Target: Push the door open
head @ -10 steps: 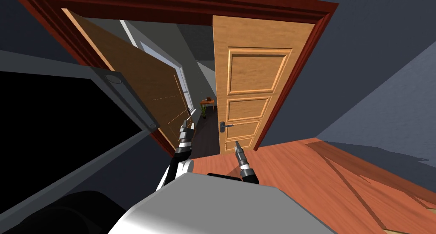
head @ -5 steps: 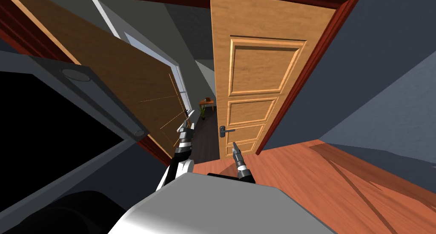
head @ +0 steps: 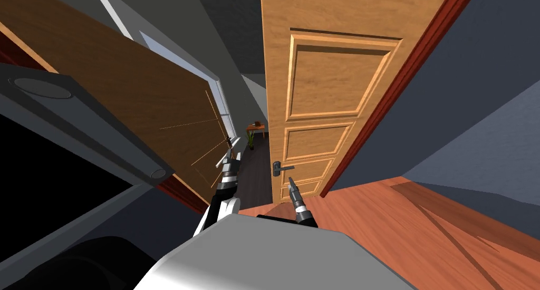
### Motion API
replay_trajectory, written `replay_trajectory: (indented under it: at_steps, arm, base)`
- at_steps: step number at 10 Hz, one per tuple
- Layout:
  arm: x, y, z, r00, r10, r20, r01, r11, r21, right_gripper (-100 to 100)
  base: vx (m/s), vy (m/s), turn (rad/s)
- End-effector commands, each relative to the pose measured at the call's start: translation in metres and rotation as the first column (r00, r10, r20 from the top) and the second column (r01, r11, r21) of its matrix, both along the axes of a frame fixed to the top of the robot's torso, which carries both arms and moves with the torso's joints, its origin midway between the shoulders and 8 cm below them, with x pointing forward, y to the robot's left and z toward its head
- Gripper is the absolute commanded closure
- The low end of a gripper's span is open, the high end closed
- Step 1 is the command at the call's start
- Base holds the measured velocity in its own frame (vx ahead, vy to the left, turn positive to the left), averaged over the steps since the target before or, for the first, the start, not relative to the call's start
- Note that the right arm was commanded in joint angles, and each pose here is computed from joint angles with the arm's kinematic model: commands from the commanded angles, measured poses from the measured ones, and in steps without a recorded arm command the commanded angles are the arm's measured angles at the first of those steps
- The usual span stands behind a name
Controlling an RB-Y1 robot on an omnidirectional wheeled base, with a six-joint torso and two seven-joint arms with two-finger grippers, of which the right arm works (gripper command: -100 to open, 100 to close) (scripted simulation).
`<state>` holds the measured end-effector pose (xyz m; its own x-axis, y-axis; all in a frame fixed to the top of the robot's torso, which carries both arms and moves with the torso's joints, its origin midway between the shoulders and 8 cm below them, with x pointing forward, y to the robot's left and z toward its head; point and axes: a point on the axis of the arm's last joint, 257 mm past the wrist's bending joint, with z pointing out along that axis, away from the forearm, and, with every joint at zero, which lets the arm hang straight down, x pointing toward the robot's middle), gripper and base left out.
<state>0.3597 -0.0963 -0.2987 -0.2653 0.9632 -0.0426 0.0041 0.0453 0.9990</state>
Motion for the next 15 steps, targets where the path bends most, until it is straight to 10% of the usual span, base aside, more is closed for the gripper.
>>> replay_trajectory:
  at_steps: [1,7,8,15]
  arm:
    - [0.003,-0.002,-0.003,1.0,0.003,-0.004,-0.003,1.0,-0.011,-100]
    - [0.017,0.003,0.004,0.9997,-0.024,0.001,0.024,0.999,0.028,-100]
    - [0.017,0.003,0.004,0.9997,-0.024,0.001,0.024,0.999,0.028,100]
    - [0.02,-0.005,0.004,0.9995,-0.032,0.003,0.032,0.999,0.02,100]
  base:
    - [0.175,0.051,0.012]
    - [0.167,0.048,0.01]
    - [-0.006,0.001,-0.002]
    - [0.034,0.016,-0.011]
